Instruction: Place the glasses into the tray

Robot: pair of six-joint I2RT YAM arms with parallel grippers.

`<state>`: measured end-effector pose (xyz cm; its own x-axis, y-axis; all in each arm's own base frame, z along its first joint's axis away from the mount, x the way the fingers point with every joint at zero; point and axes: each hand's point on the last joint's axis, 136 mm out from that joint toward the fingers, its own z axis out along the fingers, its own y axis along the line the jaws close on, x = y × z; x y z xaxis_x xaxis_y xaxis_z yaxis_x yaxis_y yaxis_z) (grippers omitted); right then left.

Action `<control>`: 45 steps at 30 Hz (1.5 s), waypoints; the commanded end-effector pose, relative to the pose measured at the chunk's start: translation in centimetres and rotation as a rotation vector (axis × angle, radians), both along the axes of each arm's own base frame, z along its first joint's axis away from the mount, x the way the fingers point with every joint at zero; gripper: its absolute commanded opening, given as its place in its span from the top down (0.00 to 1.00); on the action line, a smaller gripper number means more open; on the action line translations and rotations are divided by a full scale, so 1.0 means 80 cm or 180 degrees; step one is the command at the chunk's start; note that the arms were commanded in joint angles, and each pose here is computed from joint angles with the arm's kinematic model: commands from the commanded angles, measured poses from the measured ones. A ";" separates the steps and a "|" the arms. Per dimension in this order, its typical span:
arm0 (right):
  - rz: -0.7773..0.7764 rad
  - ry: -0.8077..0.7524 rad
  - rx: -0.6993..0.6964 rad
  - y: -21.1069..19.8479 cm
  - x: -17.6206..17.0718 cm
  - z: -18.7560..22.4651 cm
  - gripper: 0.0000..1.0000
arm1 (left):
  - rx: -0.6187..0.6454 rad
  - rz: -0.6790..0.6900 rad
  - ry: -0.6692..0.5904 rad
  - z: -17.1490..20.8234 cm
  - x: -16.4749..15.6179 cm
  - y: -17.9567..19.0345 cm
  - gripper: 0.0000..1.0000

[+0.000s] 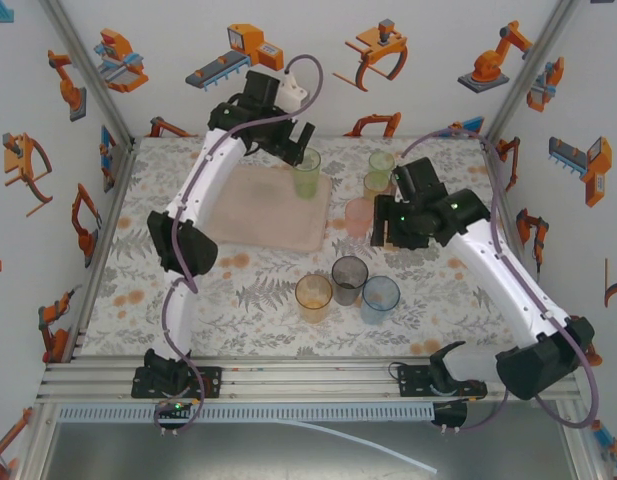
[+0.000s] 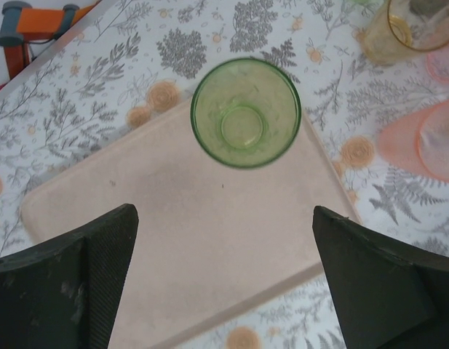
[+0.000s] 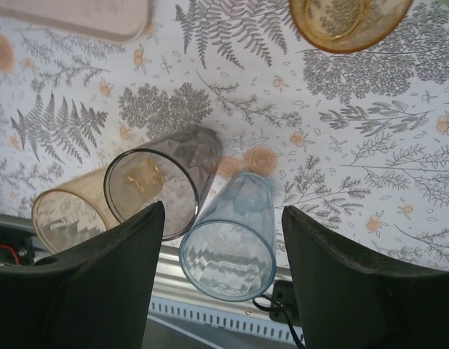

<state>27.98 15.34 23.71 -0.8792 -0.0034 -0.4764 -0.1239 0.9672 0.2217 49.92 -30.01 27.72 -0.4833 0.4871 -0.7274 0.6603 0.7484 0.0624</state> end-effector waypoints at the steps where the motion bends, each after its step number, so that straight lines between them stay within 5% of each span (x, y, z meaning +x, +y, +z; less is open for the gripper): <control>1: 0.0260 0.0132 -0.0065 0.020 -0.012 -0.004 0.39 | 0.0020 -0.0049 0.0012 0.060 -0.058 0.038 0.03; 11: 0.0470 0.0231 -0.0395 0.051 -0.014 -0.048 0.39 | -0.0168 0.0010 0.0250 0.097 -0.167 0.118 0.03; 19: 0.0434 0.0123 -0.0609 0.048 -0.009 -0.071 0.40 | -0.0187 -0.0007 0.0334 0.078 -0.216 0.146 0.03; 45: 0.0352 0.0023 -0.0664 0.050 0.006 -0.104 0.58 | -0.0238 0.0122 0.0397 0.061 -0.226 0.158 0.03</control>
